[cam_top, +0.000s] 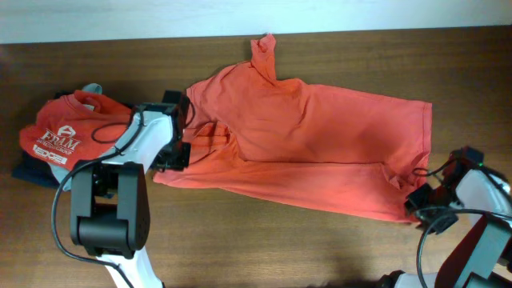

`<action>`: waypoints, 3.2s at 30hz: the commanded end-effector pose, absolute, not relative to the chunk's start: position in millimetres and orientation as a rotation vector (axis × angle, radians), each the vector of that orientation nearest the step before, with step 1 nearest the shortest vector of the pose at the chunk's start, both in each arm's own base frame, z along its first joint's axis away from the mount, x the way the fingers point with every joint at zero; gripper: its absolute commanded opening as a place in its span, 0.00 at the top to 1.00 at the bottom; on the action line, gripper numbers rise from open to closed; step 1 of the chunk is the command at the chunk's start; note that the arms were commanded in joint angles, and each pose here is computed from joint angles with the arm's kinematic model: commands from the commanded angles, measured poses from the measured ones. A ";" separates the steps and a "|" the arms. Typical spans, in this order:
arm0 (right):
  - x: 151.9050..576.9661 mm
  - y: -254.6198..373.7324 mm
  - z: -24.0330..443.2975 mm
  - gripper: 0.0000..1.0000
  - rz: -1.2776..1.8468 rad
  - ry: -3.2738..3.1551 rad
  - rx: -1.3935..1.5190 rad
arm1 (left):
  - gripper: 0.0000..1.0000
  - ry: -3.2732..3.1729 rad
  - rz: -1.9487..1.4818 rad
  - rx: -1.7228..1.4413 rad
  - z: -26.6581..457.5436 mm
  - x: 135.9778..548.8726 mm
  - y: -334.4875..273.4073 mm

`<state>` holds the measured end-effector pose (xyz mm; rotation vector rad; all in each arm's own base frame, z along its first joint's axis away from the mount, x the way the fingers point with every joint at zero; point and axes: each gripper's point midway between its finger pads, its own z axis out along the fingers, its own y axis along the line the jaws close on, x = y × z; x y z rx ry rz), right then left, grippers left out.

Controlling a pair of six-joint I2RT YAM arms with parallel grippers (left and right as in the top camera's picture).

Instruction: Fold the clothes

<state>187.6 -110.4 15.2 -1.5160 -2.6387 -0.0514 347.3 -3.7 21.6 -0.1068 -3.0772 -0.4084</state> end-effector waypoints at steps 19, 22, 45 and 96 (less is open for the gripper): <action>344.1 -98.6 151.8 0.38 -0.895 -3.390 -1.087 | 0.23 -3.775 0.825 -0.530 179.6 536.8 -177.3; 346.3 -92.1 149.6 0.37 -0.880 -3.395 -1.050 | 0.23 -3.811 0.982 -0.481 168.4 569.1 -204.9; 333.1 -96.6 127.1 0.37 -0.509 -3.380 -1.034 | 0.74 -3.821 1.074 -0.544 58.9 628.5 -297.7; 333.1 -97.6 126.9 0.37 -0.499 -3.381 -1.037 | 0.77 -3.754 0.738 -0.158 36.9 621.2 -270.6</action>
